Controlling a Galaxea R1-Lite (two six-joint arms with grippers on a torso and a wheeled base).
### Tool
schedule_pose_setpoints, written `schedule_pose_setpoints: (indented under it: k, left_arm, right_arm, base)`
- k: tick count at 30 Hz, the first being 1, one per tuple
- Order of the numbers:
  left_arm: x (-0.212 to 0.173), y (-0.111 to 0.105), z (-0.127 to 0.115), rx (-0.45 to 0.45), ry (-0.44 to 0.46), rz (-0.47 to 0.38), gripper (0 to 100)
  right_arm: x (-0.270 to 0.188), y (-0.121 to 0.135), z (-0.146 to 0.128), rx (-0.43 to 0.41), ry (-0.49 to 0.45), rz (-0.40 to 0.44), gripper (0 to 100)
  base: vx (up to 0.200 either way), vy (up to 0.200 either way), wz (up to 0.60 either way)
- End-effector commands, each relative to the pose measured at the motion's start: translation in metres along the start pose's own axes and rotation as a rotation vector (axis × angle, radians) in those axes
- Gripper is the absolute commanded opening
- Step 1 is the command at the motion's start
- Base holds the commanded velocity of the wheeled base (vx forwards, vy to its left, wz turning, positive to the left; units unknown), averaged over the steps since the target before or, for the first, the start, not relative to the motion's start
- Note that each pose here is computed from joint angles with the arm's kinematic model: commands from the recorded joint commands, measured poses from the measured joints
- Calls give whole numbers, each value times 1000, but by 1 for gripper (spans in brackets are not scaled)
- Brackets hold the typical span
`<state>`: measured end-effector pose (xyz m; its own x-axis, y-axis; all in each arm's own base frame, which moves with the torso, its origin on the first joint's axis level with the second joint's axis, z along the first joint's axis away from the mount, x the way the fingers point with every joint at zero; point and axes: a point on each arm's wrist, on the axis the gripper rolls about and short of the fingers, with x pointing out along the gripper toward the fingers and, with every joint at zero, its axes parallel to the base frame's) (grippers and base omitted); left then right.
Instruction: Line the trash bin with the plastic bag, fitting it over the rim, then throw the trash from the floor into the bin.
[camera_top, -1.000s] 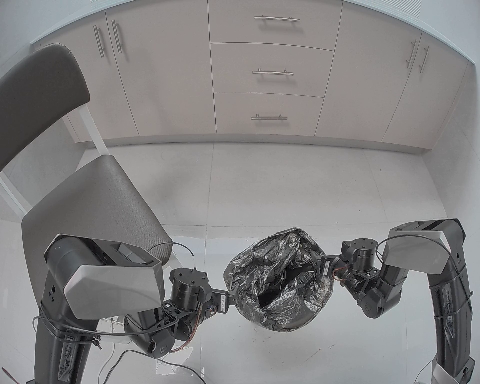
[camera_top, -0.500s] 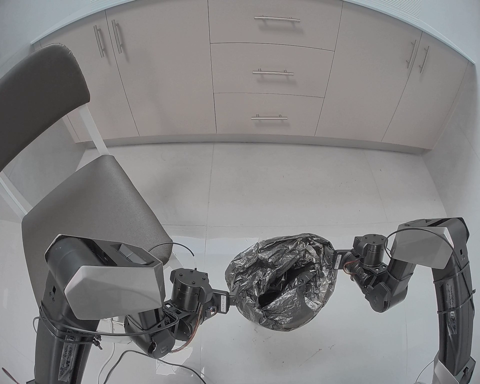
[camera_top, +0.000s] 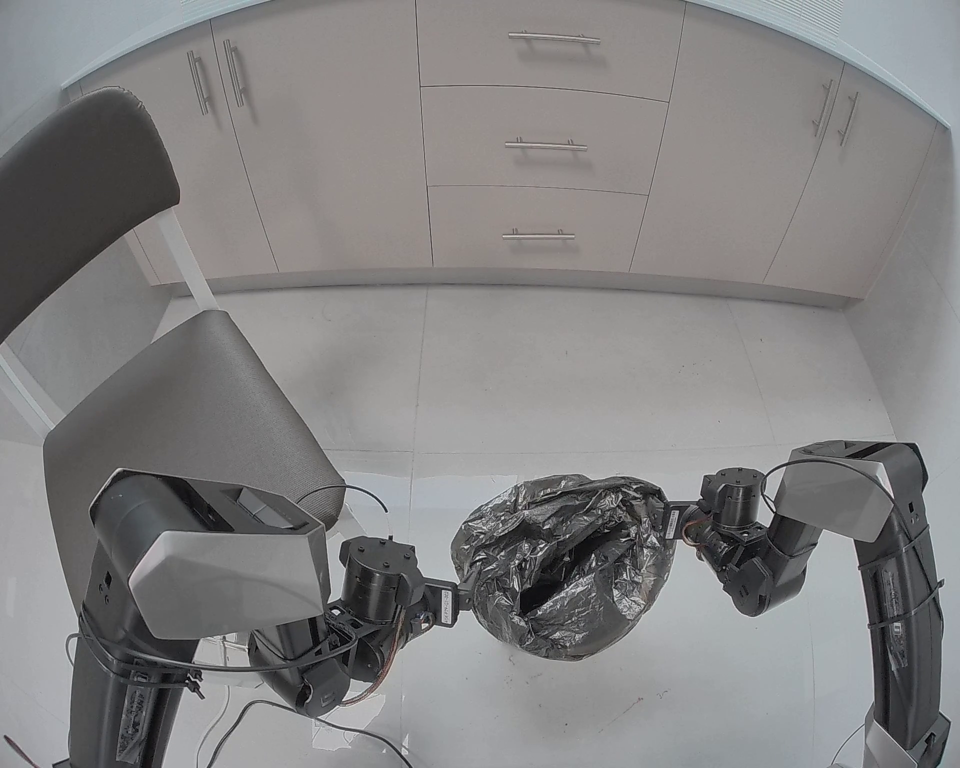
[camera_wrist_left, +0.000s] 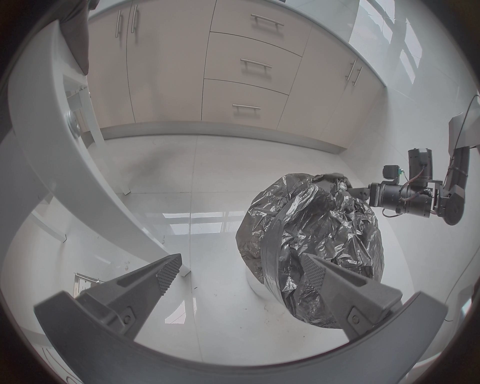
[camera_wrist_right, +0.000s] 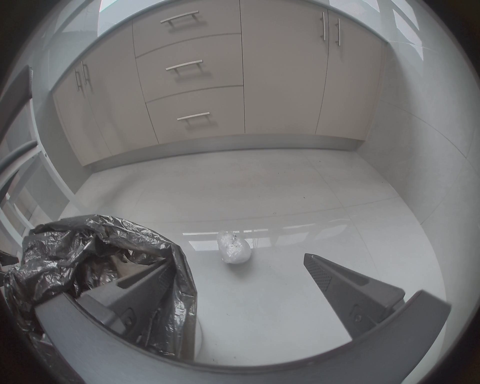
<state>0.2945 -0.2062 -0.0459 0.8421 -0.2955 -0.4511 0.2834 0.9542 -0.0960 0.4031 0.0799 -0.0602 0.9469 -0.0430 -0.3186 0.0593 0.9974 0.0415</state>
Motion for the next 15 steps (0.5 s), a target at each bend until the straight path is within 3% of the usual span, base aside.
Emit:
schedule_pose_setpoints:
  k: [1, 6, 15]
  left_arm:
    - [0, 0, 0, -3, -9, -3, 100]
    - [1, 0, 0, -3, -14, -4, 100]
    - [1, 0, 0, -3, -14, -4, 100]
  right_arm:
    - [4, 3, 1, -2, 7, 5, 100]
    - [2, 6, 5, -23, 114, 76, 100]
    - [7, 3, 15, -22, 129, 66, 100]
  base:
    - [0, 0, 0]
    - [0, 0, 0]
    - [0, 0, 0]
